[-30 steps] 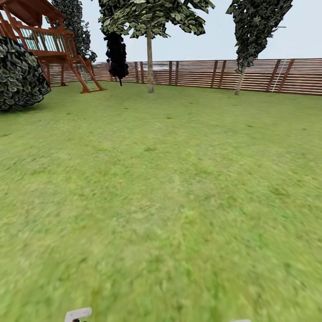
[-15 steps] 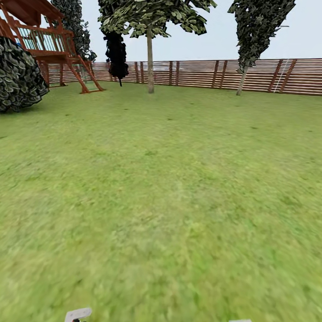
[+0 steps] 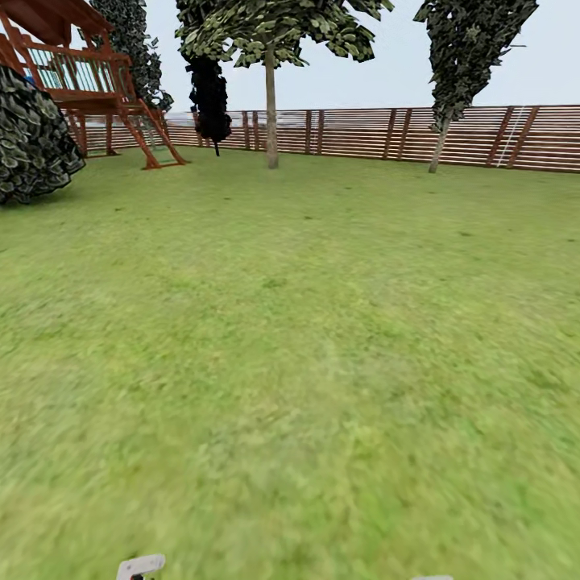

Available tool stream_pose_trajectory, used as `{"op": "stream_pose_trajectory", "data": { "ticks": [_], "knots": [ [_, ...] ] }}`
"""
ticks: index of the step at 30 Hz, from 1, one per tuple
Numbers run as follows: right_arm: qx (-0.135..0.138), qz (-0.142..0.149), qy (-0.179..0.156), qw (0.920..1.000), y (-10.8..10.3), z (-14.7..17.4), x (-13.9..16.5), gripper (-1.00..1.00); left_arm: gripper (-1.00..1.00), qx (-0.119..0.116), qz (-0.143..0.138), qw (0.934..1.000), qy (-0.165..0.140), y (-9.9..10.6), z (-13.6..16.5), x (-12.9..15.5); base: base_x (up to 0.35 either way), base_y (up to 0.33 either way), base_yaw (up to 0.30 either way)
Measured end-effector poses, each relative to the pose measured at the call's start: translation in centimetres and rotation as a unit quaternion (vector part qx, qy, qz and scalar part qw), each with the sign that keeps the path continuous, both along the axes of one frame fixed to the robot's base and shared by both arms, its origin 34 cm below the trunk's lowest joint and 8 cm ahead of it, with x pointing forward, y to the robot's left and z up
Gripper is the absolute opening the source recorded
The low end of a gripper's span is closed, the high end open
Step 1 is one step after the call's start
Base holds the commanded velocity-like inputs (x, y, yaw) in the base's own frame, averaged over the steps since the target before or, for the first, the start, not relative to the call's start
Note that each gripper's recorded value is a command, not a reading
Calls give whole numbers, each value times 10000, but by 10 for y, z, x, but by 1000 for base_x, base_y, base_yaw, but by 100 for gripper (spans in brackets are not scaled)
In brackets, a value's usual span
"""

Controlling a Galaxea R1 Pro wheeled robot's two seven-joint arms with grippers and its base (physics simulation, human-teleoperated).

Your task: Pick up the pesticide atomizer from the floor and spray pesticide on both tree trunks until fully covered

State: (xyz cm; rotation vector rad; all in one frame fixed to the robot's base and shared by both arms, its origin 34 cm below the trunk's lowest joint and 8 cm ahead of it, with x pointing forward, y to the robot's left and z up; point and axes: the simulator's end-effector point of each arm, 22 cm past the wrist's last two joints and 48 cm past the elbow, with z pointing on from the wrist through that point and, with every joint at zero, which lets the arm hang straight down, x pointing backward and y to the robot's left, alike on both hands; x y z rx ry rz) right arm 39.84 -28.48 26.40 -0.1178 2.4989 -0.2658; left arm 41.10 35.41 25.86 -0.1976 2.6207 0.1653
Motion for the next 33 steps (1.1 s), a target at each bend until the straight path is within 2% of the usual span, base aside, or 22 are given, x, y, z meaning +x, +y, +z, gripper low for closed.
{"op": "stream_pose_trajectory", "data": {
  "ticks": [33],
  "knots": [
    [0,0,0,10000,0,0,0,100,-100,0,0,10000,2,0,0,0,338,75,0]
  ]
}}
